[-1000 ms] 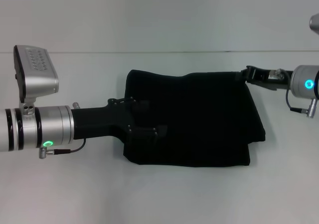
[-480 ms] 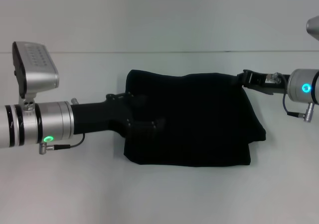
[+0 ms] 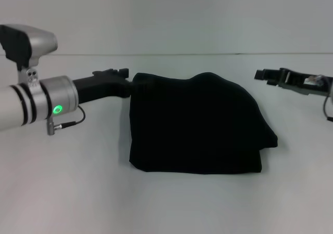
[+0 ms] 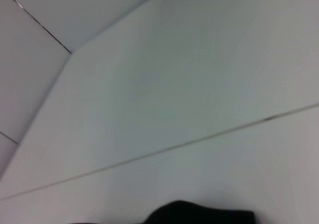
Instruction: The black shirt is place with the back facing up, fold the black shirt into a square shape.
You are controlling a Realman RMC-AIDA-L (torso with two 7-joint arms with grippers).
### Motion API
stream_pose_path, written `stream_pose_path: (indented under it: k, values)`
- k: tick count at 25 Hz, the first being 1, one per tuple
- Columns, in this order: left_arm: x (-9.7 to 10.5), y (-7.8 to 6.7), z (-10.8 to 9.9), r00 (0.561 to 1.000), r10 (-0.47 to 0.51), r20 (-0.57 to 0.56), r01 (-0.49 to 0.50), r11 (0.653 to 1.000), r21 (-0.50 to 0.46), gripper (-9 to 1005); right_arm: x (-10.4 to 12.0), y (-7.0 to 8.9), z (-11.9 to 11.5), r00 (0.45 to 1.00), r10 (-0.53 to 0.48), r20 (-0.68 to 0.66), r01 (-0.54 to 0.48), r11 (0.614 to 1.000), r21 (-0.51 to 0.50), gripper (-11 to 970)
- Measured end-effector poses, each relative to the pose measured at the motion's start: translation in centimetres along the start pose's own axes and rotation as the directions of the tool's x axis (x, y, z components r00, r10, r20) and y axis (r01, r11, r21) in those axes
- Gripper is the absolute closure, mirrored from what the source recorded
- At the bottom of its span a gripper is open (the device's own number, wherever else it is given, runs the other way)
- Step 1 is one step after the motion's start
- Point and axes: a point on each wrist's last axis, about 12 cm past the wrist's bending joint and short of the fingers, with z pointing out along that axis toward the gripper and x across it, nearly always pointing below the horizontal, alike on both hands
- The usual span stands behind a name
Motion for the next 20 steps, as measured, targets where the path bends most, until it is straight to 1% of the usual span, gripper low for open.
stream_pose_path:
  k: [5, 10, 15, 20]
  values:
    - [-0.5, 0.7, 1.4, 0.994, -0.103, -0.019, 0.102, 0.992, -0.072, 88, -0.3, -0.3, -2.2, 1.0, -0.018, 0.014, 0.019, 0.995, -0.102, 440]
    - [-0.8, 0.6, 2.6, 0.985, -0.157, -0.066, 0.151, 0.985, -0.085, 88, -1.4, -0.5, -3.3, 0.999, -0.033, 0.012, 0.035, 0.991, -0.128, 260]
    - [-1.0, 0.5, 3.7, 0.976, -0.18, -0.121, 0.162, 0.976, -0.145, 88, -2.5, 0.0, -3.5, 0.998, -0.071, -0.001, 0.07, 0.987, -0.144, 260]
    - [-1.1, 0.3, 4.5, 0.976, -0.178, -0.123, 0.154, 0.971, -0.184, 88, -2.9, 0.2, -3.5, 0.996, -0.086, 0.001, 0.085, 0.985, -0.147, 259]
